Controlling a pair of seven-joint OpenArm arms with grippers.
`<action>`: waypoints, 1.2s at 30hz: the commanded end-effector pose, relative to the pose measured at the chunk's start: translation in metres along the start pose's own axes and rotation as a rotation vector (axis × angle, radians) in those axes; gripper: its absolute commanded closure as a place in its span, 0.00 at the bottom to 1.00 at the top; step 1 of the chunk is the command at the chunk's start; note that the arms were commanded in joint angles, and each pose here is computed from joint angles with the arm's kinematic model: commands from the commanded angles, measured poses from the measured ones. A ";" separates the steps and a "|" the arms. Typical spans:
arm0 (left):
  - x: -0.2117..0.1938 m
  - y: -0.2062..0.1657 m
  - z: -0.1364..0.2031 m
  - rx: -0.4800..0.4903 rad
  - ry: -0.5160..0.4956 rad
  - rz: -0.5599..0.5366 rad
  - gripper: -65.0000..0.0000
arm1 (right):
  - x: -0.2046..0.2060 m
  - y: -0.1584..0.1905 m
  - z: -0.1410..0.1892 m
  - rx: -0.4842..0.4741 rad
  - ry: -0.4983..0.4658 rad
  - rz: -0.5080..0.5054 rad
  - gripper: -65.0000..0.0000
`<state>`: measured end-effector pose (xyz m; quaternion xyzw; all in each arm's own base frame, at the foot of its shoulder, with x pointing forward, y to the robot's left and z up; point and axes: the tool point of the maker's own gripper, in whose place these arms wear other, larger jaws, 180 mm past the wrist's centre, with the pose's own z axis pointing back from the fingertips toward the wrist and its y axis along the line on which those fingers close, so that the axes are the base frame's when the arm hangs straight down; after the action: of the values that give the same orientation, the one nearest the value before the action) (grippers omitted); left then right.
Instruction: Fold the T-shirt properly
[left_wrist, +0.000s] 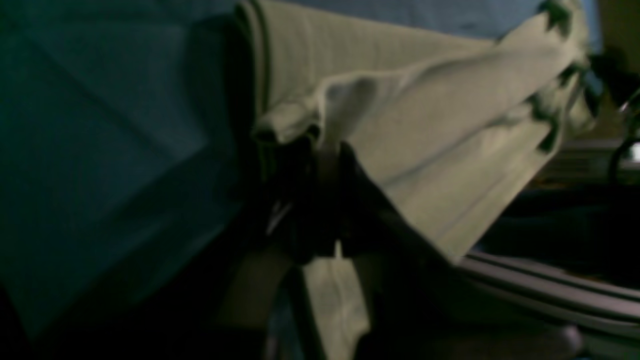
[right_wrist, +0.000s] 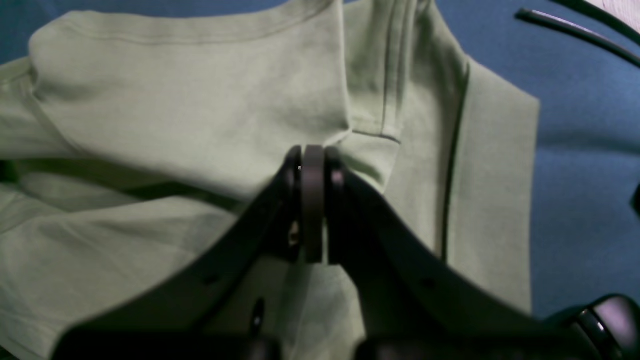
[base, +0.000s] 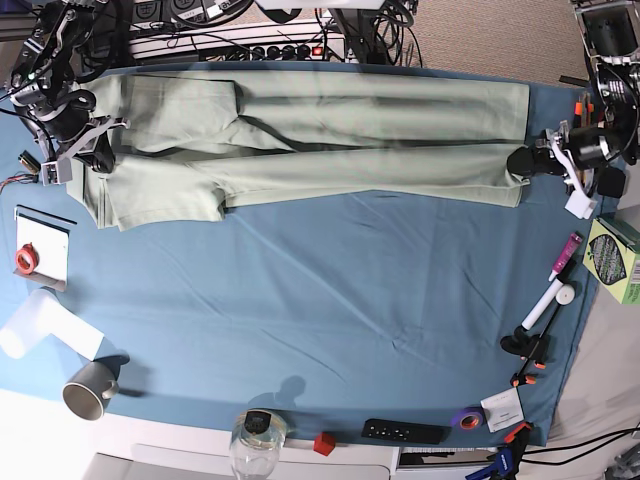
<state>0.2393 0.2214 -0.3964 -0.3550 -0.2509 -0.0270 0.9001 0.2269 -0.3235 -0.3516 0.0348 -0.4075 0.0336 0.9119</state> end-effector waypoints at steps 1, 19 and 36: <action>0.010 0.001 0.008 0.024 -0.016 -0.025 1.00 | 0.016 -0.005 0.005 -0.009 -0.049 0.016 1.00; 0.011 -0.007 -0.001 0.010 -0.056 -0.037 0.67 | 0.020 -0.005 0.005 -0.009 -0.073 0.017 0.65; 0.084 -0.053 0.027 0.142 -0.217 -0.418 0.67 | 0.102 -0.038 0.026 -0.132 -0.318 -0.002 0.65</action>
<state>0.2800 0.2066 -0.3238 -0.2359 -0.3891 -0.1510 0.8776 0.2742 -0.3597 -0.2761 -0.0164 -0.5258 -0.0087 0.8504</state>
